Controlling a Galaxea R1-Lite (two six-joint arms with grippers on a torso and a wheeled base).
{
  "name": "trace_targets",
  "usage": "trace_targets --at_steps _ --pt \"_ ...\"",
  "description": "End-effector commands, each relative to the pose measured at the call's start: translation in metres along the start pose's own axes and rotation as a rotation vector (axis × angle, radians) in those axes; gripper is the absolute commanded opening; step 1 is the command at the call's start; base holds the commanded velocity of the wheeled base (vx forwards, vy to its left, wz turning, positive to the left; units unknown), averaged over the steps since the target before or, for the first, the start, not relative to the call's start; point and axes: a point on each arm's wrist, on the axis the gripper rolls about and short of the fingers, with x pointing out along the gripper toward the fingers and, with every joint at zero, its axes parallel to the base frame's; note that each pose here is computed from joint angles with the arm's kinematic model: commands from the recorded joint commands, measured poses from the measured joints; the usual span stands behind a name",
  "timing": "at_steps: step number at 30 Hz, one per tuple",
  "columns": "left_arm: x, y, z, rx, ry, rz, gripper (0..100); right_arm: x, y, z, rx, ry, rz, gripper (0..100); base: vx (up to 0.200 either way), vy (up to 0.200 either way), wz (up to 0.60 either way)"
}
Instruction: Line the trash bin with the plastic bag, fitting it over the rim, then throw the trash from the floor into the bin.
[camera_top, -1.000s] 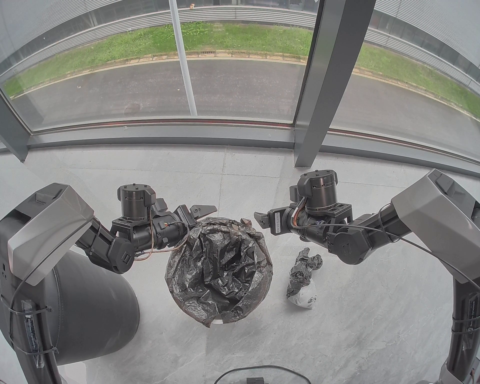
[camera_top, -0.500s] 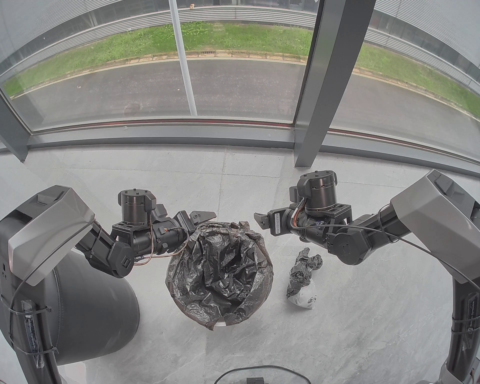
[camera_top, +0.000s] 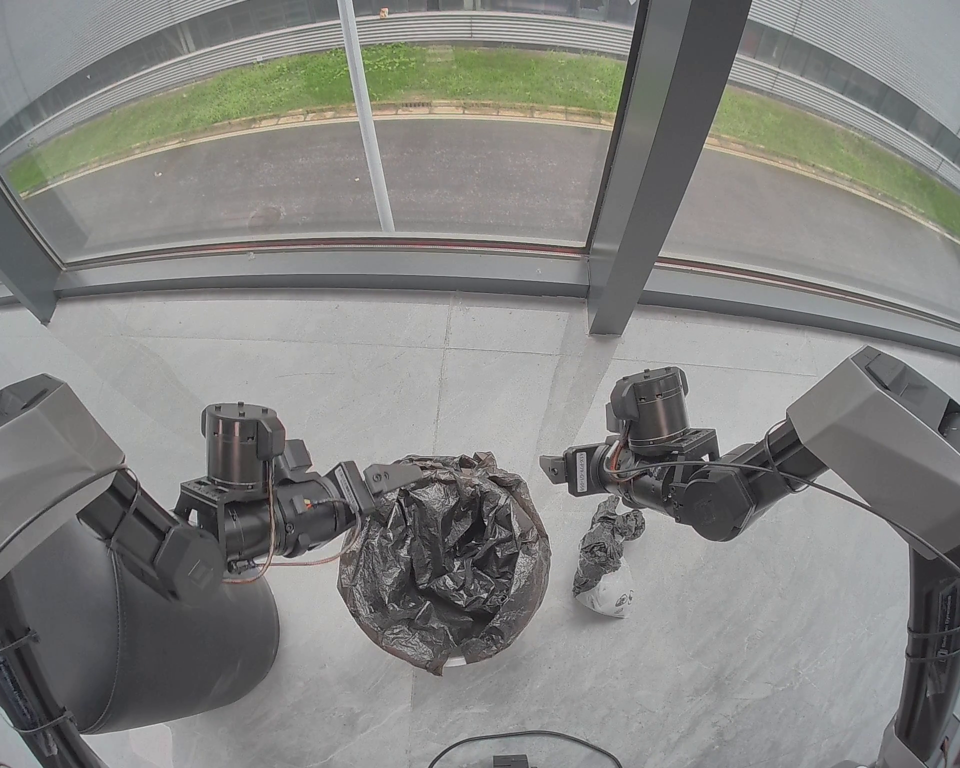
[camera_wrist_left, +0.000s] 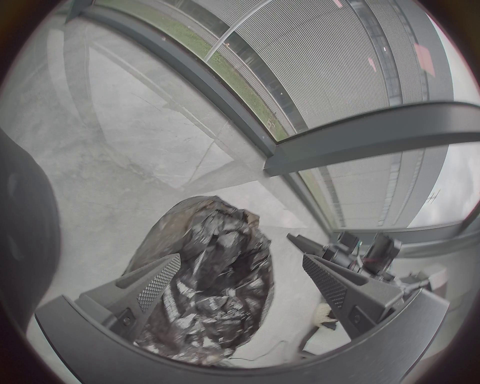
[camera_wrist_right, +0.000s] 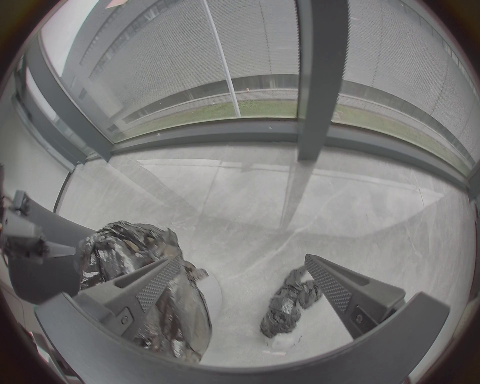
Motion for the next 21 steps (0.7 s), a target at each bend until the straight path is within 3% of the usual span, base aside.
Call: trace_targets --at_steps 1,6,11,21 --pt "-0.026 -0.015 -0.028 0.132 -0.008 0.063 100 -0.009 -0.020 -0.006 0.081 0.071 -0.056 100 0.000 0.000 0.00" --pt "-0.025 -0.017 -0.033 0.155 -0.062 0.077 100 -0.012 -0.021 -0.011 0.124 0.087 -0.061 100 0.000 0.000 0.00" --pt "-0.026 -0.017 -0.040 0.169 -0.050 0.070 100 -0.012 -0.021 -0.012 0.125 0.087 -0.061 100 0.000 0.000 0.00" --pt "-0.017 -0.009 -0.043 0.163 -0.037 0.084 100 -0.007 -0.021 -0.017 0.126 0.081 -0.060 100 -0.200 0.000 0.00"
